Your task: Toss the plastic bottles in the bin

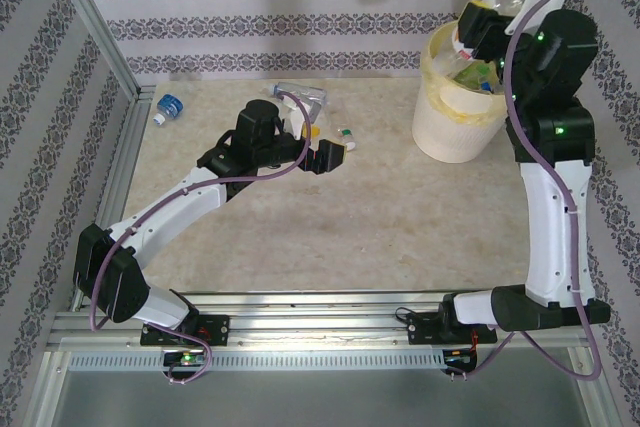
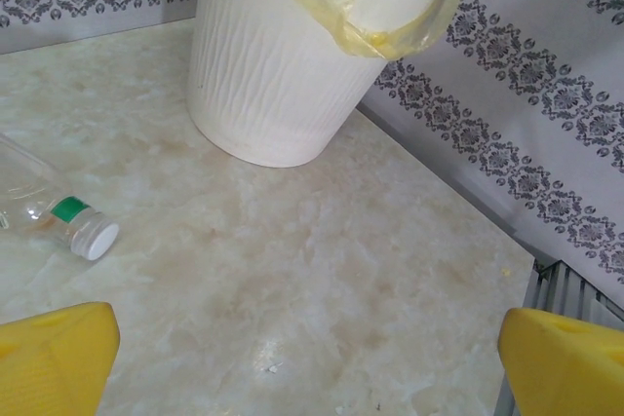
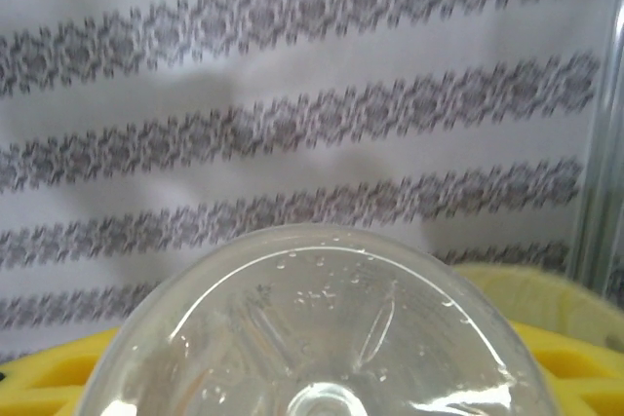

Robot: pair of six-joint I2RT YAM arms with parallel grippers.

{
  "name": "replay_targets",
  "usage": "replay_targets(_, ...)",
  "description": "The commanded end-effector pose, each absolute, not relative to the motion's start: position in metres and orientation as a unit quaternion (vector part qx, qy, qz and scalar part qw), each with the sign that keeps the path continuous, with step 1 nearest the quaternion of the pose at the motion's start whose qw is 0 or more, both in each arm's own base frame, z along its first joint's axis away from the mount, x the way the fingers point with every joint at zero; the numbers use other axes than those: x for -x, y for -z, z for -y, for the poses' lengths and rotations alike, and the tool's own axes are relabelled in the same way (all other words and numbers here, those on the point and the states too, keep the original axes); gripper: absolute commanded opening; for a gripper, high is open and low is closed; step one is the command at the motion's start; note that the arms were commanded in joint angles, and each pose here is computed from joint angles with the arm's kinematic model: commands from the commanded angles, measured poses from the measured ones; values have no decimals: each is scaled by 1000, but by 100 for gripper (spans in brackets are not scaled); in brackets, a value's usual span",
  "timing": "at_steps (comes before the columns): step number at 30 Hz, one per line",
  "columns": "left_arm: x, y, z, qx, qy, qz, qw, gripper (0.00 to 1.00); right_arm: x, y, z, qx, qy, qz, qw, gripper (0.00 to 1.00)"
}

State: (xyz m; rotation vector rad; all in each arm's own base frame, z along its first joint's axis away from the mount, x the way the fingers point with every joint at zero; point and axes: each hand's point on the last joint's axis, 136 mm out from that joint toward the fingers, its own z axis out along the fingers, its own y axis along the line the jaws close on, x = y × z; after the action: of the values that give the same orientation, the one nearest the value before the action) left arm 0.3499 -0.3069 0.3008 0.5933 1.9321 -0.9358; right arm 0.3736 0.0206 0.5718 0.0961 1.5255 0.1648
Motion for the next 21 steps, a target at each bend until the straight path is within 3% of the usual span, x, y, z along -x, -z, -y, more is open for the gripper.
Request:
replay_targets(1, -357, -310, 300, -221, 378, -771, 462, 100, -358, -628, -12, -23, -28, -604, 796, 34)
replay_targets(10, -363, -306, 291, -203, 375, -776, 465, 100, -361, -657, 0, -21, 24, -533, 845, 32)
replay_targets(17, -368, -299, 284, -186, 372, -785, 460, 100, -415, -623, 37, -87, 68, -583, 805, 29)
replay_targets(19, -369, -297, 282, -183, 371, -787, 458, 100, -439, -598, 57, -124, 77, -615, 774, 33)
replay_targets(21, -371, -294, 280, -177, 369, -791, 456, 100, -464, -566, 74, -153, 76, -655, 736, 45)
